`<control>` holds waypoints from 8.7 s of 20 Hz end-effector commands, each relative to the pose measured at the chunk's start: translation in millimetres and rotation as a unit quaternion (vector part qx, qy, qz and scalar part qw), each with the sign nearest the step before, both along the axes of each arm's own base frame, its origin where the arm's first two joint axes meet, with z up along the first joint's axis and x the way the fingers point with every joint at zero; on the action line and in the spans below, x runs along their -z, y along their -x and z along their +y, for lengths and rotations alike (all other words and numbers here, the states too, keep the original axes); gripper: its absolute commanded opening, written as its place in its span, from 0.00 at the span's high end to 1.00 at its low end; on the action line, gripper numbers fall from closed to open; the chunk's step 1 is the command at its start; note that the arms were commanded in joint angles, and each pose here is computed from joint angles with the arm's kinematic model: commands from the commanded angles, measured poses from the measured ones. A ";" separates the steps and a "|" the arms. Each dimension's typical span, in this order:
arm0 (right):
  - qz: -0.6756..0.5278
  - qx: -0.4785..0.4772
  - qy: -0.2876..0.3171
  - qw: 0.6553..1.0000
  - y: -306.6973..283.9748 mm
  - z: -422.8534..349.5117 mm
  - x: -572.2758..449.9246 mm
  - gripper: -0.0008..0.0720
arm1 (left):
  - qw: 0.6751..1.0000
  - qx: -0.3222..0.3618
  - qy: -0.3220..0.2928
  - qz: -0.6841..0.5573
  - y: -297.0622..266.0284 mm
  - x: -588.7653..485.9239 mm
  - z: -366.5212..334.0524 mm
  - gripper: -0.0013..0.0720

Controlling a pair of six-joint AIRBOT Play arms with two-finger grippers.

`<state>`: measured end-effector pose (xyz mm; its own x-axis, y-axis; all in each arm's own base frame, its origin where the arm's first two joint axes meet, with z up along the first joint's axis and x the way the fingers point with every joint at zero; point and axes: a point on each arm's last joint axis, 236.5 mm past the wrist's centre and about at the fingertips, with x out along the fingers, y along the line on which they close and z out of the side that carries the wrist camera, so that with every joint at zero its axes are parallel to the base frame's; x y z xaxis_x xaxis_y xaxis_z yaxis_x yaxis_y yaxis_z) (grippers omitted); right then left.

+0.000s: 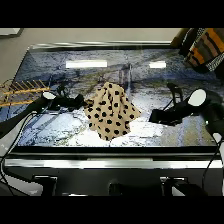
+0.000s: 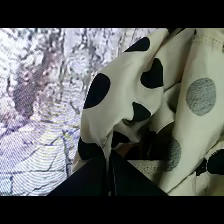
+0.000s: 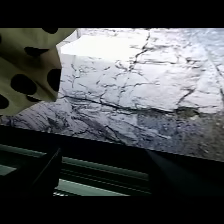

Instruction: Fold the clothes and pants, and hang the long-sleeved shirts on hangers.

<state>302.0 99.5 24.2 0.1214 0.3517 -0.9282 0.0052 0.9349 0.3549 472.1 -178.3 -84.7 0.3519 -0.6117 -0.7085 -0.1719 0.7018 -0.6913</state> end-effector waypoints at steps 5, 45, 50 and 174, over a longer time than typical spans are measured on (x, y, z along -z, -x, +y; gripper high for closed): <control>0.014 0.101 -0.189 0.977 -11.1 68.6 65.1 0.14 | 1.000 -0.001 0.004 0.006 0.8 -0.2 5.5 0.96; -0.708 0.091 -0.047 0.699 114.3 -37.1 -531.2 0.96 | 0.771 -0.176 -0.197 -0.579 231.6 -595.7 142.8 0.96; -0.649 0.094 -0.055 0.753 25.1 -33.7 -495.9 0.96 | 0.828 -0.147 -0.203 -0.502 152.4 -530.5 138.8 0.96; -0.033 0.054 0.009 0.998 -111.1 -53.0 -61.2 0.30 | 0.972 0.018 -0.233 0.025 81.7 -148.6 109.2 0.15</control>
